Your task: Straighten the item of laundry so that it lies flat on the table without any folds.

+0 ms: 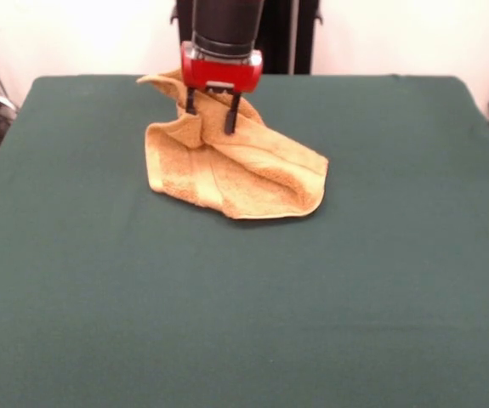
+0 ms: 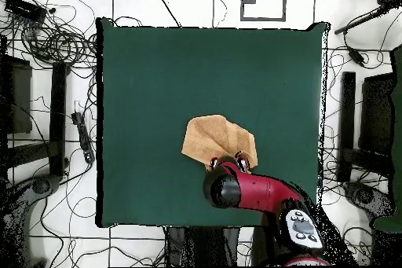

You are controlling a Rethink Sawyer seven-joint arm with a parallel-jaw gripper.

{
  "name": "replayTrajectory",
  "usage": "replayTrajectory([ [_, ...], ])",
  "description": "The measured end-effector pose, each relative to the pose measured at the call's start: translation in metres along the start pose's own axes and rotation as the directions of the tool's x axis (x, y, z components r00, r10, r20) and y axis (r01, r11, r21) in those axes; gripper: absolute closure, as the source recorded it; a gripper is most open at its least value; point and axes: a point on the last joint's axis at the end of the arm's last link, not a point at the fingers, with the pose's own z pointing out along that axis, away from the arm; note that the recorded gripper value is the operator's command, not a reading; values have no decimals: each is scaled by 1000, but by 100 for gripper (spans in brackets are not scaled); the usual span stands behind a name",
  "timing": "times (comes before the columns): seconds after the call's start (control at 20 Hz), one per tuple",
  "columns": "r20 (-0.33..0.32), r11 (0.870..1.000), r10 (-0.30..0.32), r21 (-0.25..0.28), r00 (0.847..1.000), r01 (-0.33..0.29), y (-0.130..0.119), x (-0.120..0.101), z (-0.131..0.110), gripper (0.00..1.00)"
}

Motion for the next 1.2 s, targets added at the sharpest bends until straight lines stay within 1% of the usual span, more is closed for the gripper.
replayTrajectory([
  [0.5, 1, 1000, -16, -3, 1000, 16, 8, -1, 0, 0],
  [0.75, -5, 1000, -26, -9, 1000, 26, 20, 0, 2, 0],
  [0.9, -25, 999, -26, -19, 999, 26, 28, 5, 9, 0],
  [1.2, -45, 999, -19, -27, 999, 18, 28, 15, 21, 0],
])
